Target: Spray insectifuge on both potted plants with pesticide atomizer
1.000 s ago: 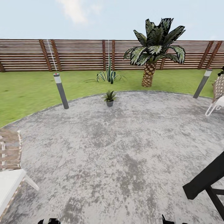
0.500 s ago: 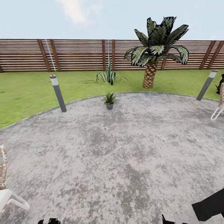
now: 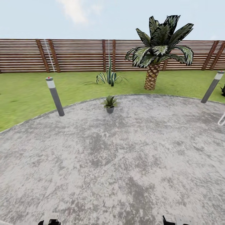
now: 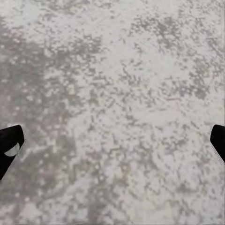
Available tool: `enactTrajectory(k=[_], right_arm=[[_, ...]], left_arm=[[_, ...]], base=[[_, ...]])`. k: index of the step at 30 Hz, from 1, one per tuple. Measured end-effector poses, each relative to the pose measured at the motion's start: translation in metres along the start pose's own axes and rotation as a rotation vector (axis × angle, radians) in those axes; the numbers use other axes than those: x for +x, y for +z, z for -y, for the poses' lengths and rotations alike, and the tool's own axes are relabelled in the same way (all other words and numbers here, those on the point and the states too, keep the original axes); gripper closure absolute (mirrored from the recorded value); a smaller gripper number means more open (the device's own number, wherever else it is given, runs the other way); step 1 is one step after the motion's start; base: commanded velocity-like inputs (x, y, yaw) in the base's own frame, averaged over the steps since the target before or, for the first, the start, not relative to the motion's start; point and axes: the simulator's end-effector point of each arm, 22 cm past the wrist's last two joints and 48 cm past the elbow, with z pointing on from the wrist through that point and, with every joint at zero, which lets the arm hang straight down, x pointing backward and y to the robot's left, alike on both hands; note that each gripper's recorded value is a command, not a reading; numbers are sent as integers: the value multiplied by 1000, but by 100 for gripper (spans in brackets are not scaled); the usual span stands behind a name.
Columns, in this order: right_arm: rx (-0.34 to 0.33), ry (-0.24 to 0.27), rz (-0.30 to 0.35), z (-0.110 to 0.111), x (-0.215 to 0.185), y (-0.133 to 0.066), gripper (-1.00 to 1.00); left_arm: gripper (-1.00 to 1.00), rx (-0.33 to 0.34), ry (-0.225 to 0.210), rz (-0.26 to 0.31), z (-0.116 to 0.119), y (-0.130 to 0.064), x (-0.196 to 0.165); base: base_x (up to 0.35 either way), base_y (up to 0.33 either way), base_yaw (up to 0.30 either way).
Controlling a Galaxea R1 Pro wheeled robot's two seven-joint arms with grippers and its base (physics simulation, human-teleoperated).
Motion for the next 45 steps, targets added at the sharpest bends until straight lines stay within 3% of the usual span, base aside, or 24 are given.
enactTrajectory(k=[45], right_arm=[[0,0,0,0,0,0,-100]], left_arm=[[100,0,-1,0,0,0,0]], base=[[340,73,0]])
